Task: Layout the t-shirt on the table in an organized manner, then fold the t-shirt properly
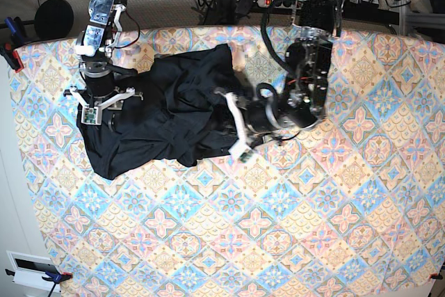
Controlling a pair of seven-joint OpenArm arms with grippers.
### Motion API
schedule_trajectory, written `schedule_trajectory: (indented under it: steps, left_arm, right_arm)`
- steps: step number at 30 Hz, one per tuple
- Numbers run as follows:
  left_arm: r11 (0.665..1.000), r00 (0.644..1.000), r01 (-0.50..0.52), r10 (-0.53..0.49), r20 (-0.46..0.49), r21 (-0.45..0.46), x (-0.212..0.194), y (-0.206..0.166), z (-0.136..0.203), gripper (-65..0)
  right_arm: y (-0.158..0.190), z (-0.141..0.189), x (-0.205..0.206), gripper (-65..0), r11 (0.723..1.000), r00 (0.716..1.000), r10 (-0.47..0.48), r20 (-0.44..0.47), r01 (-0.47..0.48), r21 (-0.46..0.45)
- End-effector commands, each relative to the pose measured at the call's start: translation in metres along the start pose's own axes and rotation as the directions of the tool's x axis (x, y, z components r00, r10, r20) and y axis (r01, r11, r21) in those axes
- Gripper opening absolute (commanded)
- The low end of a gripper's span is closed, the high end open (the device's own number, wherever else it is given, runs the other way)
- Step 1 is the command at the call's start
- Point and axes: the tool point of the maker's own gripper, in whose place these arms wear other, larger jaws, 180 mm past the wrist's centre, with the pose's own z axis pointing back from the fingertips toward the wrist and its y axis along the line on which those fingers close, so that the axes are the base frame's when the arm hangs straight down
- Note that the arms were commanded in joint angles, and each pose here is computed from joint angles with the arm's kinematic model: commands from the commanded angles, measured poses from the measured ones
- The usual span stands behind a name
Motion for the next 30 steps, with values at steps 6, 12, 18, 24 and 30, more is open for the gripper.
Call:
schedule_trajectory:
  steps: [6,12,18,24,30]
  left_arm:
    - [0.996,0.999,-0.041,0.043,-0.024,0.085,-0.025,0.037,0.021,-65.0]
    - [0.993,0.998,-0.056,0.058,-0.01,0.099,-0.028,0.042,0.024,-65.0]
    - [0.987,0.997,-0.067,0.071,-0.024,0.144,-0.04,0.055,0.014,-65.0]
    - [0.98,0.998,-0.046,0.051,-0.02,0.193,-0.048,0.062,0.015,-65.0]
    - [0.978,0.999,-0.045,0.047,-0.006,0.206,-0.045,0.065,0.016,-65.0]
  right_arm:
    - [0.022,-0.002,0.016,-45.7,0.998,0.998,0.014,0.055,-0.017,0.061]
    - [0.051,0.002,0.039,-45.7,0.99,0.993,0.032,0.117,-0.047,0.131]
    - [0.106,0.029,0.073,-46.0,0.96,0.974,0.045,0.222,-0.104,0.261]
    - [0.183,0.053,0.073,-58.2,0.882,0.971,0.028,0.239,-0.136,0.45]
    - [0.236,0.076,0.071,-64.9,0.8,0.969,0.015,0.247,-0.16,0.579]
